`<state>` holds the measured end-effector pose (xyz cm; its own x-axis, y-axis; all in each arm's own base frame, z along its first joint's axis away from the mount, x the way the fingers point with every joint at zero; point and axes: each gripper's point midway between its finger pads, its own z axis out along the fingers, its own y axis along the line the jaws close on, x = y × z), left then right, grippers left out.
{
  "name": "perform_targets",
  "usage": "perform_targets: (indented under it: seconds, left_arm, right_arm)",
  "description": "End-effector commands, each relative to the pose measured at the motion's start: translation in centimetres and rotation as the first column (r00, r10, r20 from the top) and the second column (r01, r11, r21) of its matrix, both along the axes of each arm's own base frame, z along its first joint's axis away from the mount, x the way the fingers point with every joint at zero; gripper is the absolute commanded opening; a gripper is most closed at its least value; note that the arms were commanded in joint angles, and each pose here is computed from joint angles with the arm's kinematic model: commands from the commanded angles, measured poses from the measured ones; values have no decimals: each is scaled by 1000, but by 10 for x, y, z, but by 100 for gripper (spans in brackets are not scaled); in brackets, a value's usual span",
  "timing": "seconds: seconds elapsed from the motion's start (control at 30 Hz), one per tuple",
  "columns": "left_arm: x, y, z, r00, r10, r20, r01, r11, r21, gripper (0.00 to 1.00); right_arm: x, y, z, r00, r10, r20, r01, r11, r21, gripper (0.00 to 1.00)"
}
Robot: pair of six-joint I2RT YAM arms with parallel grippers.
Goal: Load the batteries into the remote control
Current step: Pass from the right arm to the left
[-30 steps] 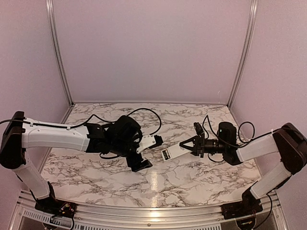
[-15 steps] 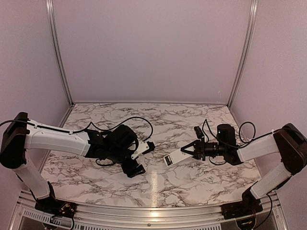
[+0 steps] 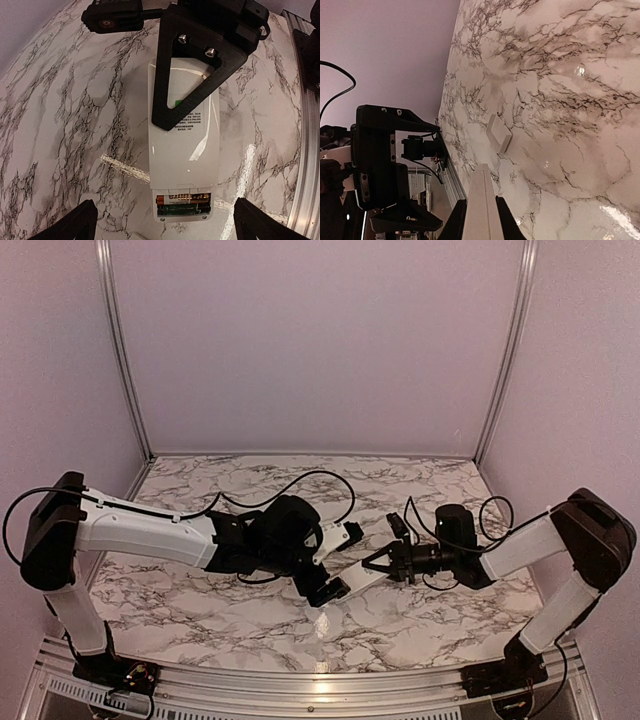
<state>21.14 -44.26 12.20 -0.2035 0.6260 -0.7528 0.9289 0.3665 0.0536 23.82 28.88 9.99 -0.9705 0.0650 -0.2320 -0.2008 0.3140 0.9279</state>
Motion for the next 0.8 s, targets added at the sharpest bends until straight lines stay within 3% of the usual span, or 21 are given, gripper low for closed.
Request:
perform_targets:
  seconds: [0.0,0.2,0.6,0.67,0.77]
  left_arm:
    - [-2,-27,0,999,-41,10,42,999,-23,99]
    - [0,-45,-10,997,-77,-13,77,997,-8,92]
    - [-1,-49,-25,994,-101,-30,102,994,38,52]
    - [-3,-46,-28,994,-101,-38,103,993,51,47]
    - [-4,-41,-35,994,-89,-61,93,993,73,43]
  right_arm:
    - [9,17,29,996,18,82,-23,997,67,0]
    - [5,22,31,996,39,85,-45,996,75,0]
    - [3,23,37,994,55,90,-63,994,88,2]
    - [2,23,37,994,60,89,-67,994,83,11]
    - [7,19,33,996,46,82,-51,997,58,32]
